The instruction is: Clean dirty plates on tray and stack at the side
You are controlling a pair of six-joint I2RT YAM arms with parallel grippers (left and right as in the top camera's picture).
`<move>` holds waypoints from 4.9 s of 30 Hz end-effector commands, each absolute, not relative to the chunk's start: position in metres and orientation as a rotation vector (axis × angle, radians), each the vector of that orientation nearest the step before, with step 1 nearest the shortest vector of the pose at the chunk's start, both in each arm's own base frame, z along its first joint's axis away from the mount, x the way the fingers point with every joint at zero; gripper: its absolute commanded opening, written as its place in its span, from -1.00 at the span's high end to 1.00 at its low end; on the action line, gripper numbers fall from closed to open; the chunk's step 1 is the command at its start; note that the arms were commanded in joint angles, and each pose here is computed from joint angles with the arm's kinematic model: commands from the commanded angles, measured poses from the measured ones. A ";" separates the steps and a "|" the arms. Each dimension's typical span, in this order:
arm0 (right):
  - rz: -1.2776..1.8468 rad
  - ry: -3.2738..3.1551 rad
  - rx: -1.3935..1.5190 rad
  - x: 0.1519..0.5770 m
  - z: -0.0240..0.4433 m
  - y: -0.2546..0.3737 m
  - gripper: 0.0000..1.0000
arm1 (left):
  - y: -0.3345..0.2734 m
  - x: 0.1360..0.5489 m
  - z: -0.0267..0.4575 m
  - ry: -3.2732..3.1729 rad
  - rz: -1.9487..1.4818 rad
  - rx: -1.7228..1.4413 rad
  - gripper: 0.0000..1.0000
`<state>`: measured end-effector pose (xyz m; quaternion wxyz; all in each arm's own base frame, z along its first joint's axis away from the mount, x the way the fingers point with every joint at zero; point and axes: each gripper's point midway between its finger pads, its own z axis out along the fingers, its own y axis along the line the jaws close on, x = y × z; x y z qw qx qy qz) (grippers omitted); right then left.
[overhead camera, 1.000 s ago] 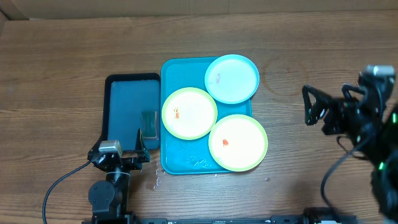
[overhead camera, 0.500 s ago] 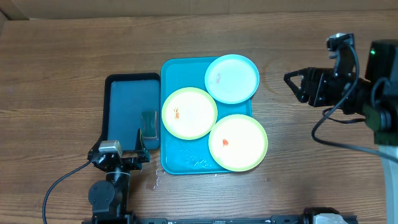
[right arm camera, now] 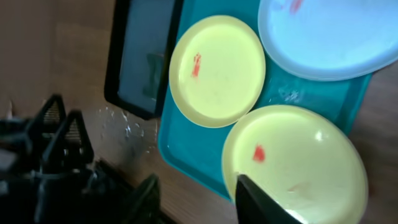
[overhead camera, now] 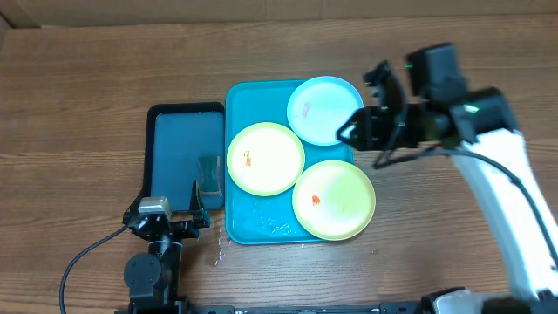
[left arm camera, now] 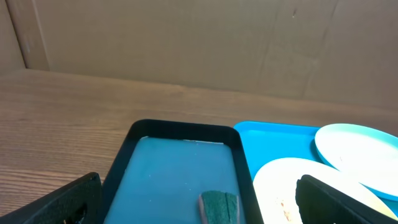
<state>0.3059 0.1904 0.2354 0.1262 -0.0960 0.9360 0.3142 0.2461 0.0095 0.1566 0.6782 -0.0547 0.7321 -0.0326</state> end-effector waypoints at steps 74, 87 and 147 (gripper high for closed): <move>0.526 2.763 -0.028 0.347 0.019 0.245 0.82 | 0.010 0.246 0.156 1.644 -0.057 -0.109 -1.00; 0.542 2.770 -0.033 0.346 0.019 0.247 0.18 | 0.010 0.246 0.156 1.644 -0.057 -0.109 -0.99; 0.546 2.766 -0.033 0.346 0.019 0.247 -0.45 | -0.018 0.250 0.154 3.050 -0.309 -0.230 0.92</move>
